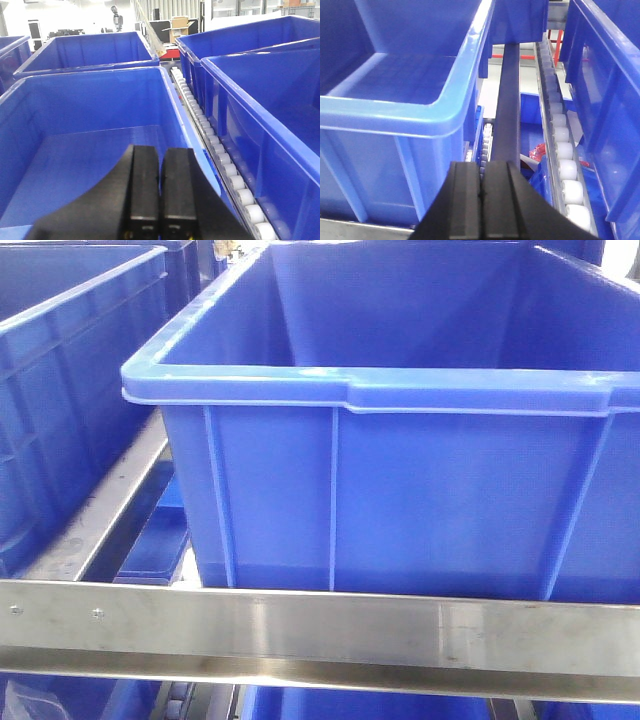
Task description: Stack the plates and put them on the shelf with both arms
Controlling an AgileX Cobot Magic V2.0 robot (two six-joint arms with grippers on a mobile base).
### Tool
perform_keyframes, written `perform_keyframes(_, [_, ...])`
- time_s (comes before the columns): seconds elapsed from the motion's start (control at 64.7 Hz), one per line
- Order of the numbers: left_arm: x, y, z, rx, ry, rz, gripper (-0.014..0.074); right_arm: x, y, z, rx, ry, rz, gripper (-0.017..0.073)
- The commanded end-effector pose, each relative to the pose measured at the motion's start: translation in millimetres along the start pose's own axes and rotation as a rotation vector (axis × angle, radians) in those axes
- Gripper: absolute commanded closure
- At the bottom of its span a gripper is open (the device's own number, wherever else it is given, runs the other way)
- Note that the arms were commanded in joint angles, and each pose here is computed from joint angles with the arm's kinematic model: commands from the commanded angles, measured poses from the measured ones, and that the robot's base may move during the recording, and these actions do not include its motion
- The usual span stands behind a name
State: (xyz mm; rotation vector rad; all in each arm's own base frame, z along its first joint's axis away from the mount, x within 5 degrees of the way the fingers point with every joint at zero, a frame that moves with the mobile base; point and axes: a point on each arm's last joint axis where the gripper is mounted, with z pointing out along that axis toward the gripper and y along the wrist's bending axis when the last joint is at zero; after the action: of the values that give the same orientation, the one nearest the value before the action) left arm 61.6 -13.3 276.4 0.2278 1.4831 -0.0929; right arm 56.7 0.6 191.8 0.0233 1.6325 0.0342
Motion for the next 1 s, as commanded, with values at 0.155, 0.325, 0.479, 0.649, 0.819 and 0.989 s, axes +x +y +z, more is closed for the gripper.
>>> perform_keyframes(0.155, [-17,2.1,0,-0.015,-0.099,-0.006,0.0512,-10,-0.2,-2,0.004,-0.113,-0.012,0.0510])
perform_keyframes(0.325, [-13,2.2,-1,-0.024,-0.115,0.015,0.0512,-10,-0.2,-2,0.004,-0.113,-0.012,0.0510])
perform_keyframes(0.479, [19,1.1,-4,-0.065,-0.153,0.074,0.0512,-10,-0.2,-2,0.004,-0.113,-0.012,0.0510])
perform_keyframes(0.649, [53,-0.1,-12,-0.102,-0.115,0.082,0.0512,-10,-0.2,-2,0.004,-0.113,-0.012,0.0510])
perform_keyframes(0.819, [64,0.4,-14,-0.120,-0.026,0.082,0.0512,-10,-0.2,-2,0.004,-0.113,-0.012,0.0510])
perform_keyframes(0.989, [64,0.4,-14,-0.120,-0.030,0.076,0.0512,-10,-0.2,-2,0.004,-0.113,-0.012,0.0510])
